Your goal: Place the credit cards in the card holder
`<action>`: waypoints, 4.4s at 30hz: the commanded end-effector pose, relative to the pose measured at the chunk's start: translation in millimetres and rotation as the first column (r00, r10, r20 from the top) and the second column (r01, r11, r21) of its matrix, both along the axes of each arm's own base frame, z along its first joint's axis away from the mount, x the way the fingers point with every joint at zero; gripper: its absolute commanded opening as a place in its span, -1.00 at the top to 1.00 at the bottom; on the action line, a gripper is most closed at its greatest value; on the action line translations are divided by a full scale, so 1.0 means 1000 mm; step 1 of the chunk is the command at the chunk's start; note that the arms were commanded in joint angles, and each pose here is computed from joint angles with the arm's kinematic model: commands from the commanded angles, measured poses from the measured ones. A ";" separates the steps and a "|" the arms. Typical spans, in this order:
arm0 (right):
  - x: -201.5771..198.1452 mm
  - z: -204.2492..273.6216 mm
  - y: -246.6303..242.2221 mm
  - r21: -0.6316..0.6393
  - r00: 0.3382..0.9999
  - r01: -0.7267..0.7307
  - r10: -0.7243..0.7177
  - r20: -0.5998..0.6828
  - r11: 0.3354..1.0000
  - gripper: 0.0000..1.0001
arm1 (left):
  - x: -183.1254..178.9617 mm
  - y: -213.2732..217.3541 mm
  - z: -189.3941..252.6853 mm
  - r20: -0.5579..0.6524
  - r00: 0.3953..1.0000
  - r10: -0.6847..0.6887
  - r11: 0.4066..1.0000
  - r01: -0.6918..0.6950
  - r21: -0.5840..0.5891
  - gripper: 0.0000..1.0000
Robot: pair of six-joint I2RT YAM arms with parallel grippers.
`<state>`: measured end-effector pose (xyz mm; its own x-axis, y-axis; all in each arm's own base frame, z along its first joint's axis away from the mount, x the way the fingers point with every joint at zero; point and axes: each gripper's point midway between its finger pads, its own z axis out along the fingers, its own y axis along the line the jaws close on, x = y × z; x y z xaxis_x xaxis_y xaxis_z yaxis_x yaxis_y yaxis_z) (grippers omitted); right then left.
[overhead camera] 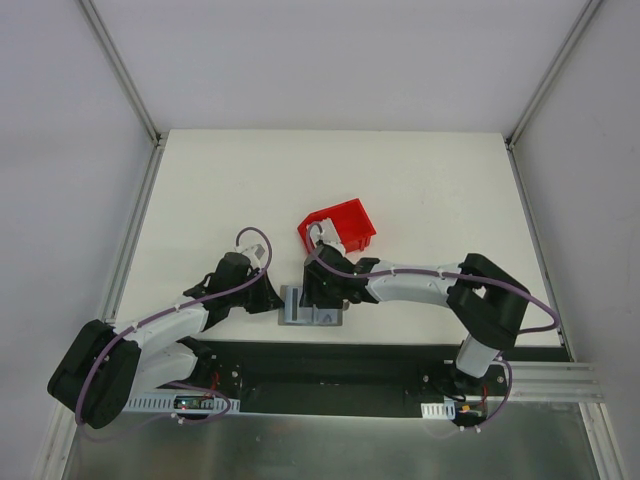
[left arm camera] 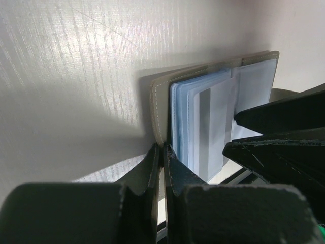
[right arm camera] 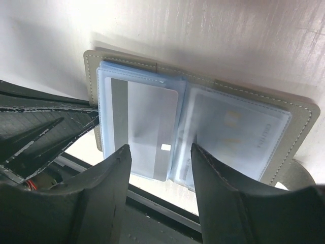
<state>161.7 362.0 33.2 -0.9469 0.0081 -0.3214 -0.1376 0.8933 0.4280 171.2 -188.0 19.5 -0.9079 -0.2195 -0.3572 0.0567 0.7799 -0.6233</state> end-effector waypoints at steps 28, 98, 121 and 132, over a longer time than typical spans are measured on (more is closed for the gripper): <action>0.002 0.023 0.018 0.038 0.994 -0.086 0.084 0.066 0.996 0.14 | -0.001 -0.001 0.000 0.004 1.000 -0.015 1.000 0.015 -0.004 1.00; 0.200 0.081 -0.032 -0.023 0.960 -0.208 0.209 0.185 0.978 -0.88 | 0.021 -0.014 0.033 0.045 0.999 0.013 0.999 -0.011 -0.053 1.00; 0.199 0.060 -0.015 0.092 0.961 -0.265 0.256 0.105 0.960 -0.87 | 0.021 -0.014 0.028 0.034 0.999 0.000 0.999 0.002 -0.039 1.00; 0.192 0.075 -0.014 0.140 0.958 -0.278 0.263 0.118 0.950 -0.61 | 0.020 -0.014 0.028 0.034 0.999 -0.009 0.999 0.010 -0.039 1.00</action>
<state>356.6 338.5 67.8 -0.9134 -0.1940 -0.3578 -0.3588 0.7990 0.4826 184.3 -199.2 38.7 -0.9050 -0.2404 -0.3509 0.0516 0.7568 -0.6516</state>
